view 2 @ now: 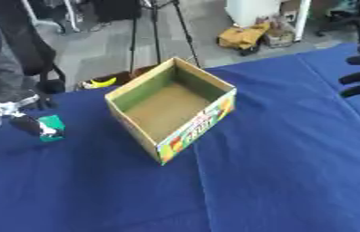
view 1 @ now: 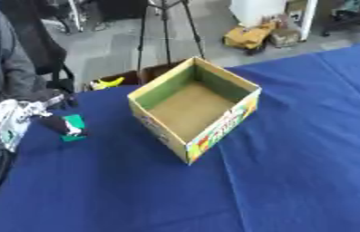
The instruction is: Pick up objects on the table and place them in the box.
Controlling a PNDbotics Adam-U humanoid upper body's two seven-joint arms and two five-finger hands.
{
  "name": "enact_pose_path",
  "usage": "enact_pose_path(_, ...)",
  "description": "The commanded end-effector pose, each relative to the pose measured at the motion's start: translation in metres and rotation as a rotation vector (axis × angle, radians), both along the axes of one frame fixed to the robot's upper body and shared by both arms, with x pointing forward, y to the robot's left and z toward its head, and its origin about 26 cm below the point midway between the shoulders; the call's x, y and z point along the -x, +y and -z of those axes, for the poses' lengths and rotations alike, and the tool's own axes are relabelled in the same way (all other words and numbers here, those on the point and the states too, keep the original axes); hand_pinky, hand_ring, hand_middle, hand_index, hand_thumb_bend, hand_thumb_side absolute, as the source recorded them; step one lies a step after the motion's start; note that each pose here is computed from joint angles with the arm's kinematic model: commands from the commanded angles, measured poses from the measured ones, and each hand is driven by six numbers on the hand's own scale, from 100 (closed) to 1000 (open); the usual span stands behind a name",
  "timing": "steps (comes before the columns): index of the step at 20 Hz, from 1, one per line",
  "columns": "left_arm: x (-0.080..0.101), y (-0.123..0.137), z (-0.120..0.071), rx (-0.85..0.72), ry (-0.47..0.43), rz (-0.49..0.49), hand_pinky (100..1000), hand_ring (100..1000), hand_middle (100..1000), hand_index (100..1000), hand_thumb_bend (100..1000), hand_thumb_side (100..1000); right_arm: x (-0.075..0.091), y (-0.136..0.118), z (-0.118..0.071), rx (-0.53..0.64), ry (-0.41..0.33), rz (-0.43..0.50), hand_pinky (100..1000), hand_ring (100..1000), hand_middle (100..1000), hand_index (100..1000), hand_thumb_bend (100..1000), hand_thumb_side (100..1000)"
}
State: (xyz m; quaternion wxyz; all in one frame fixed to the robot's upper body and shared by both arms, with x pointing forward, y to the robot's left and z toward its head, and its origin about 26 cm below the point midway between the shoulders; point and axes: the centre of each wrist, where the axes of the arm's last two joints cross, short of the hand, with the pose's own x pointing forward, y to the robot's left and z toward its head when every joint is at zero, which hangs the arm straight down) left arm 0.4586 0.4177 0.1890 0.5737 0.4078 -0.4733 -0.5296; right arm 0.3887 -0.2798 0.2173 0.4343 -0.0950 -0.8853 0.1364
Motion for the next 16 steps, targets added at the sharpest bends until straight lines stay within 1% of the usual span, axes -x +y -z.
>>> enact_pose_path(1,0.007,0.019,-0.021,-0.025,-0.051,-0.038,799,769,741,802,591,379,0.001,-0.006,-0.012,0.019,-0.029,0.006,532,625,725,859,100,843)
enact_pose_path(12,0.010,0.024,-0.008,-0.007,-0.026,-0.058,785,753,719,791,486,341,0.001,-0.007,-0.014,0.020,-0.032,0.006,531,625,725,859,100,847)
enact_pose_path(14,0.010,0.024,-0.006,-0.005,-0.020,-0.059,775,746,711,788,454,330,0.001,-0.007,-0.015,0.020,-0.033,0.006,531,625,725,859,100,847)
enact_pose_path(15,0.010,0.024,-0.005,-0.004,-0.016,-0.058,767,742,706,787,418,315,0.001,-0.007,-0.015,0.019,-0.033,0.006,531,625,725,859,100,848)
enact_pose_path(16,0.010,0.024,-0.004,-0.003,-0.012,-0.057,765,741,705,787,411,312,0.001,-0.007,-0.015,0.019,-0.033,0.006,531,625,725,859,100,848)
